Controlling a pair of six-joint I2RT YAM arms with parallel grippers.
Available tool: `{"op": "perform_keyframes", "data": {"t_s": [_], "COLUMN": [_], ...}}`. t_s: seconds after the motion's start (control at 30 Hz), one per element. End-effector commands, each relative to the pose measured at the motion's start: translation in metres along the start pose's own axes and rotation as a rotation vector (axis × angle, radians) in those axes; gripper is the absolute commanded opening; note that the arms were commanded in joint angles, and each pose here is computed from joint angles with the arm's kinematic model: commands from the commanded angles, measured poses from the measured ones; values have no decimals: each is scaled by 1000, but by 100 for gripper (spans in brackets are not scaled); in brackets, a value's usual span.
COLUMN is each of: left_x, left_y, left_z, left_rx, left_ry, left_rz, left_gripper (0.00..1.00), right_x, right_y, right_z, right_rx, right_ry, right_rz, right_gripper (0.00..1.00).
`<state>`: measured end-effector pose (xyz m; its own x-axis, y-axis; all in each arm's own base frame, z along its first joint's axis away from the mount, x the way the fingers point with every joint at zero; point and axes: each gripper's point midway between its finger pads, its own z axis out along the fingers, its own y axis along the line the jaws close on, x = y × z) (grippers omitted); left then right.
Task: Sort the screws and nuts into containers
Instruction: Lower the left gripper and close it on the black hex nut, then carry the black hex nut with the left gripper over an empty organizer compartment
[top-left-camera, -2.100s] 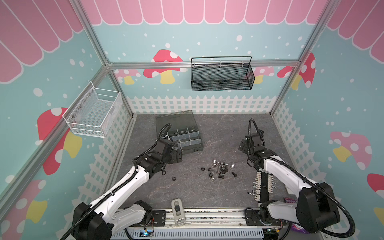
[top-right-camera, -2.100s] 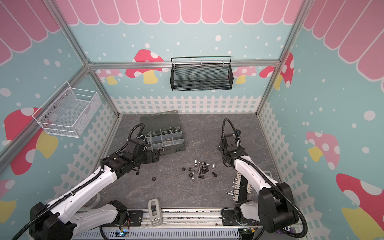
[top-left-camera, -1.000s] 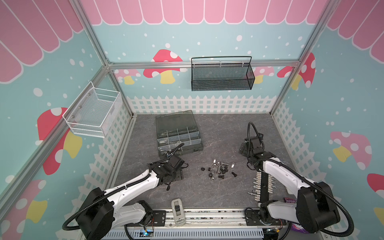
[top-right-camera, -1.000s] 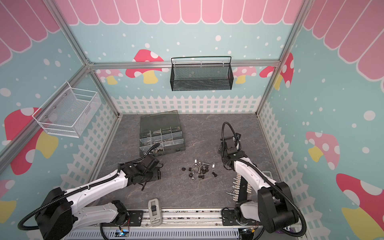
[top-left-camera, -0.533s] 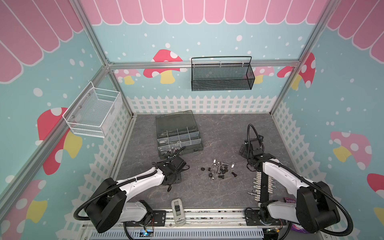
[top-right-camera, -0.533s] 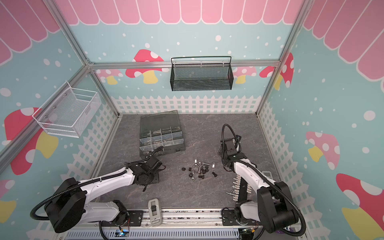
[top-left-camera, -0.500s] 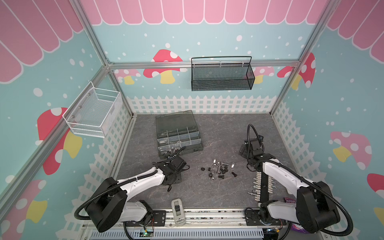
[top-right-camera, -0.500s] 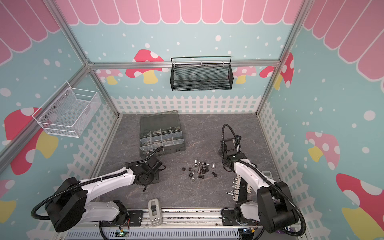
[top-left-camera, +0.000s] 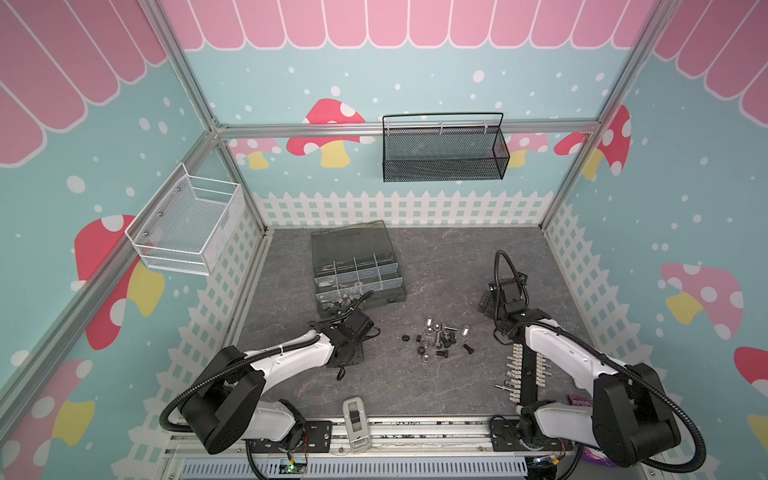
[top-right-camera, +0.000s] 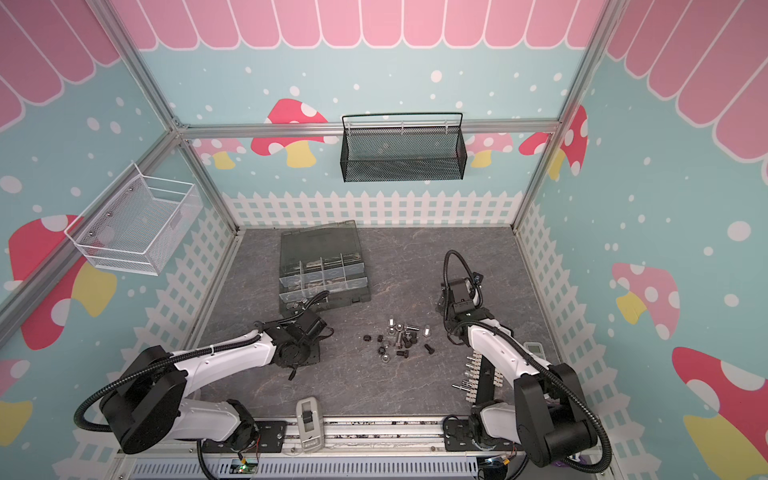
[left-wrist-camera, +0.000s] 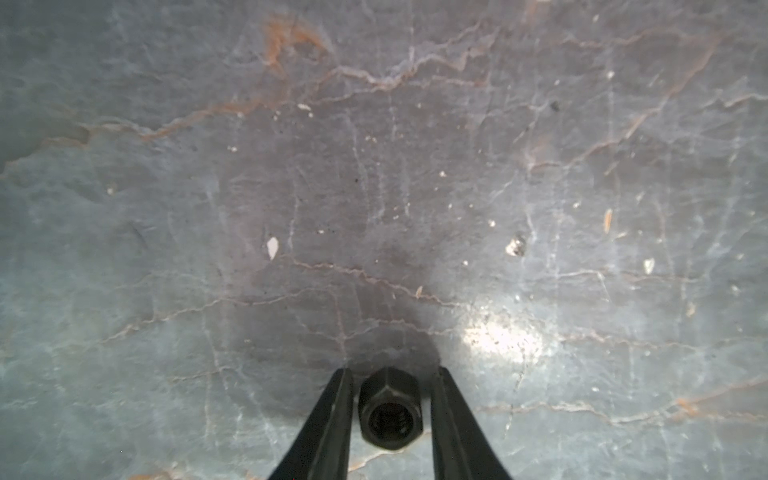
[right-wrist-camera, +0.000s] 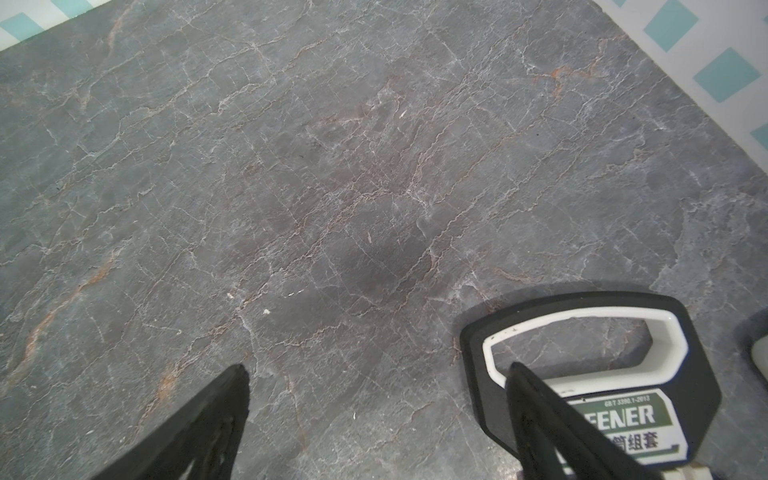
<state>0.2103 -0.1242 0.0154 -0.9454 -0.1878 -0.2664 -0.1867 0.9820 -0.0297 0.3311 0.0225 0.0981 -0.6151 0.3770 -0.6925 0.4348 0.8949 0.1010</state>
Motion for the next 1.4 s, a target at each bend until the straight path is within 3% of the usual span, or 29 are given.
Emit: {"op": "perform_keyframes", "data": {"t_s": [0.0, 0.47, 0.8, 1.0, 1.37], "left_x": [8, -13, -106, -170, -243], "left_y": [7, 4, -15, -6, 31], "left_z": [2, -13, -75, -100, -65], "left_rx": [-27, -4, 96, 96, 28], "left_ry": [40, -57, -336, -452, -451], "left_rz": [-11, -36, -72, -95, -190], "left_gripper": [31, 15, 12, 12, 12], "right_x": [2, 3, -5, -11, -19], "right_y": [-1, 0, 5, 10, 17], "right_z": [-2, -2, -7, -11, -14], "right_rx": [-2, -11, -39, -59, -80], "right_ry": [-5, -4, -27, -30, -31], "right_rz": [27, 34, 45, 34, 16], "right_gripper": [97, 97, 98, 97, 97]}}
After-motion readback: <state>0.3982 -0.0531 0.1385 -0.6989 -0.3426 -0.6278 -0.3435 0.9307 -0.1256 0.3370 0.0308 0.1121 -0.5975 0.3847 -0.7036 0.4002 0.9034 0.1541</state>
